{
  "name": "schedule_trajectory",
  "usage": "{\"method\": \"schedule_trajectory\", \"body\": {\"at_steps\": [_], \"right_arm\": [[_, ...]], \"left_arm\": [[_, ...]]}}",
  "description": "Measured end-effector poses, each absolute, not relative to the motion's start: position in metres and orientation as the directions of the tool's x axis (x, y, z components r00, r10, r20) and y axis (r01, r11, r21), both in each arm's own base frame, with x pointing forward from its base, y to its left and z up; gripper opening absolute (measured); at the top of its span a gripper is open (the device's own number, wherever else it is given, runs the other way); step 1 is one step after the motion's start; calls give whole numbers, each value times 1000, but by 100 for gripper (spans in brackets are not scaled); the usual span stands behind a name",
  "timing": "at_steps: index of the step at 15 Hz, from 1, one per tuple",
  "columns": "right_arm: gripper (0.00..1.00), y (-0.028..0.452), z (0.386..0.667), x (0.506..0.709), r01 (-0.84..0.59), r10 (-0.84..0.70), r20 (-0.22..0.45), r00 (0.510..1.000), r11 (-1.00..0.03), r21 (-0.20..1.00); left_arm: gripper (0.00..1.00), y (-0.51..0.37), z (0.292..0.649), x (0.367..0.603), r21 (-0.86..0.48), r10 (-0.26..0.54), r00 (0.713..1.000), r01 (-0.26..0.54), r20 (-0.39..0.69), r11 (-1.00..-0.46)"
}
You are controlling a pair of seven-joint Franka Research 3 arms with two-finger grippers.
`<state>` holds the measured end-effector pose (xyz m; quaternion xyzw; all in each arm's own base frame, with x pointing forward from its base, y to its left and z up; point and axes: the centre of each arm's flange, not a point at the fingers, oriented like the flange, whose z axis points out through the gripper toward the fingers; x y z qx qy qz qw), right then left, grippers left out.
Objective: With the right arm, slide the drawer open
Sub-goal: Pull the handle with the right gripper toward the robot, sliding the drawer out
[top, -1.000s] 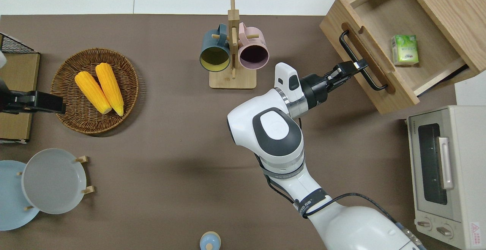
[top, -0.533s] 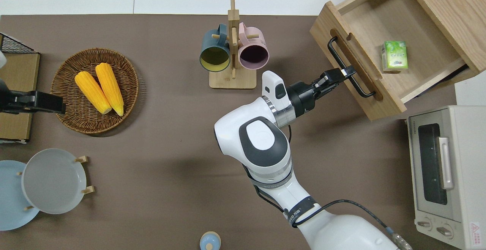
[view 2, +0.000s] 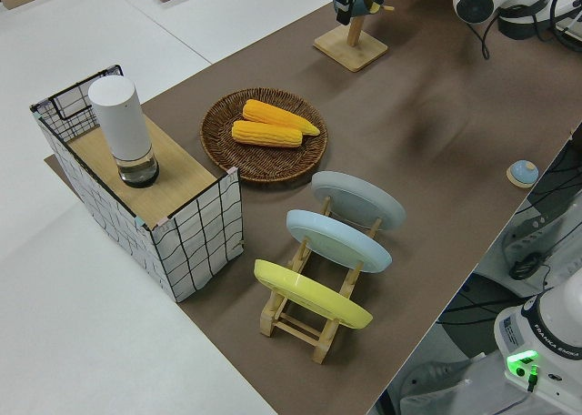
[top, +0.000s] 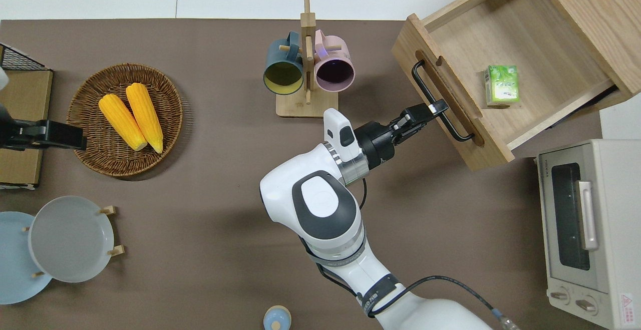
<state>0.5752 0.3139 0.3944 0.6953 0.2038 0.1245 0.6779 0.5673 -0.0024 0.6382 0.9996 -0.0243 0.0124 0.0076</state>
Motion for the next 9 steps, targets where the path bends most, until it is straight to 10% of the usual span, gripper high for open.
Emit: {"method": "schedule_trajectory", "body": {"at_steps": [9], "right_arm": [[19,335,396,561,122,469,-108,877,0,992]], "left_arm": [[99,-2,638,567,15,-48,999,-49,25,-999]]}}
